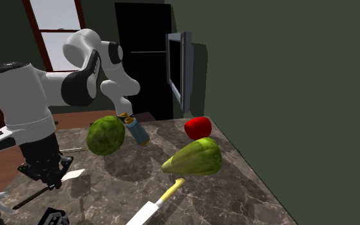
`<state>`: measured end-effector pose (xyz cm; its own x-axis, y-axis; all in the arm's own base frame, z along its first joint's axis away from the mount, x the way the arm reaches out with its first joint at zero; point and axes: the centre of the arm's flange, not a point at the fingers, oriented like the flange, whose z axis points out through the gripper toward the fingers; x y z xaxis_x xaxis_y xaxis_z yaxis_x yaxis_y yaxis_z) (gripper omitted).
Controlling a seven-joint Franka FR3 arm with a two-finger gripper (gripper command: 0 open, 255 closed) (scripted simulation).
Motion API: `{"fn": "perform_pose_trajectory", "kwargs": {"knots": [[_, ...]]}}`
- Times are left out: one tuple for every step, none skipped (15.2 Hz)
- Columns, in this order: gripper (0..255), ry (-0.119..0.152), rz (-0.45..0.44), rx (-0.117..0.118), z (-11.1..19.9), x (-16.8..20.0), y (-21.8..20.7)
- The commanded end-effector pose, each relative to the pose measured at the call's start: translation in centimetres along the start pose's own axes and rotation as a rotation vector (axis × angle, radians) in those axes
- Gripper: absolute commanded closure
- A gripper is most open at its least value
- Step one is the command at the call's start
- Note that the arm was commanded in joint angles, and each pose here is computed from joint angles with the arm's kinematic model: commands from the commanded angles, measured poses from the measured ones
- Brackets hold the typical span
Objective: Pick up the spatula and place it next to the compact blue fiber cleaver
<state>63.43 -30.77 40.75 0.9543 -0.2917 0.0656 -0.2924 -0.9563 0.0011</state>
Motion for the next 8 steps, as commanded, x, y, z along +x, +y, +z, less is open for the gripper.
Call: {"fn": "perform_pose_trajectory", "kwargs": {"knots": [[255, 0.001, 0.000, 0.000, 1.1, -0.1, 0.0], [255, 0.001, 0.000, 0.000, 1.6, -0.1, 0.0], [255, 0.001, 0.000, 0.000, 2.2, -0.1, 0.0], [255, 0.001, 0.000, 0.000, 2.7, -0.2, 0.0], [255, 0.001, 0.000, 0.000, 3.2, -0.2, 0.0], [255, 0.001, 0.000, 0.000, 3.8, -0.2, 0.0], [255, 0.001, 0.000, 0.000, 4.3, -0.3, 0.0], [255, 0.001, 0.000, 0.000, 4.8, -0.3, 0.0]]}}
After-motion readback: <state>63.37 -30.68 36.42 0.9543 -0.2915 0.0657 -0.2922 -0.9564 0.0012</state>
